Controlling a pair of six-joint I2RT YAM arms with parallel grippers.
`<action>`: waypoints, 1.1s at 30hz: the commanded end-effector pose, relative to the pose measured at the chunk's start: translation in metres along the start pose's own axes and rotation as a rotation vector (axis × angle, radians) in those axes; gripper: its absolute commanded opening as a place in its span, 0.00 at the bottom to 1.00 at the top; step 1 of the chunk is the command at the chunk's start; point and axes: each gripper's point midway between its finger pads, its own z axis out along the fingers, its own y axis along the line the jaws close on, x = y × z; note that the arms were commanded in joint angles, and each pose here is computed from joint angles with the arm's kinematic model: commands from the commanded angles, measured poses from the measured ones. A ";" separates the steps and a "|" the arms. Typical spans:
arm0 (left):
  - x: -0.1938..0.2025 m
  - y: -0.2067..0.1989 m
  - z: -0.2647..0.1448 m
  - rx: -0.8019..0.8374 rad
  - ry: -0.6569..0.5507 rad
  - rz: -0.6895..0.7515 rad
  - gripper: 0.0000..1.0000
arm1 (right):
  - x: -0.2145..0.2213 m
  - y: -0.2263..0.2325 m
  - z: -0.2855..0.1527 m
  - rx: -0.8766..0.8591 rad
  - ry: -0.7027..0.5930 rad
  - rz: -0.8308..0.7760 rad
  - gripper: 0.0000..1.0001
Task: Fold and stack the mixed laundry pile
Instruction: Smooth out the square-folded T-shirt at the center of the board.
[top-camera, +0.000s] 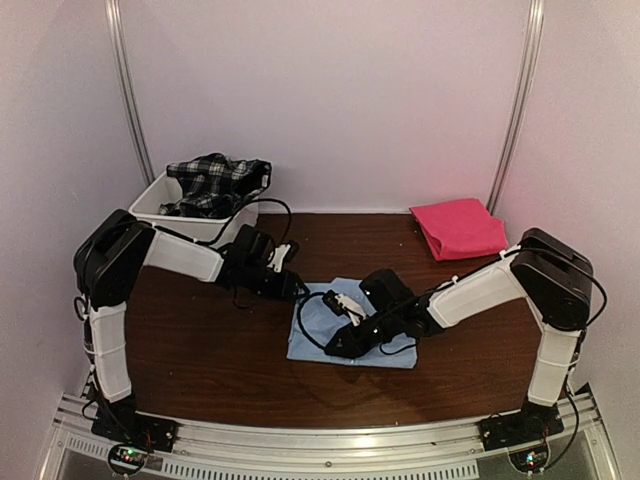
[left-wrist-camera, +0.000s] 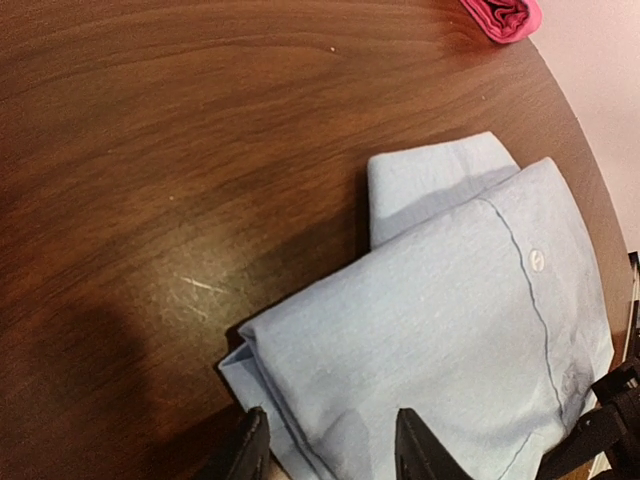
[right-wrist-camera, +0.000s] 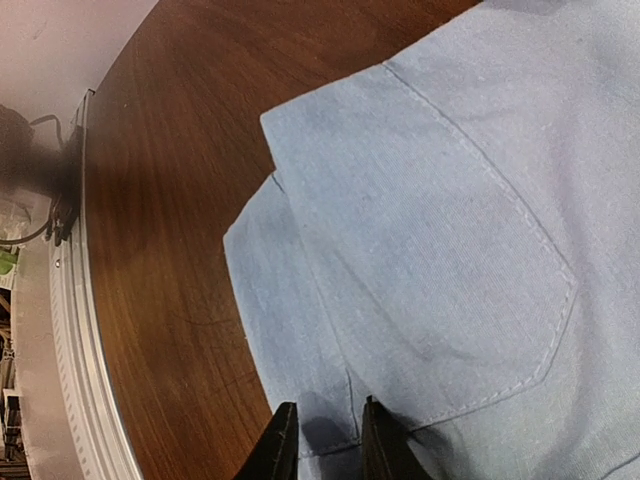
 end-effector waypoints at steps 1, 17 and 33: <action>-0.023 -0.008 0.005 0.051 -0.054 0.021 0.41 | 0.022 -0.013 0.008 0.047 0.046 0.023 0.23; -0.018 0.013 0.010 -0.041 -0.026 -0.015 0.36 | 0.031 -0.012 0.007 0.040 0.056 0.033 0.22; -0.044 0.001 0.007 0.022 -0.072 0.022 0.00 | 0.045 -0.013 0.010 0.029 0.083 0.040 0.22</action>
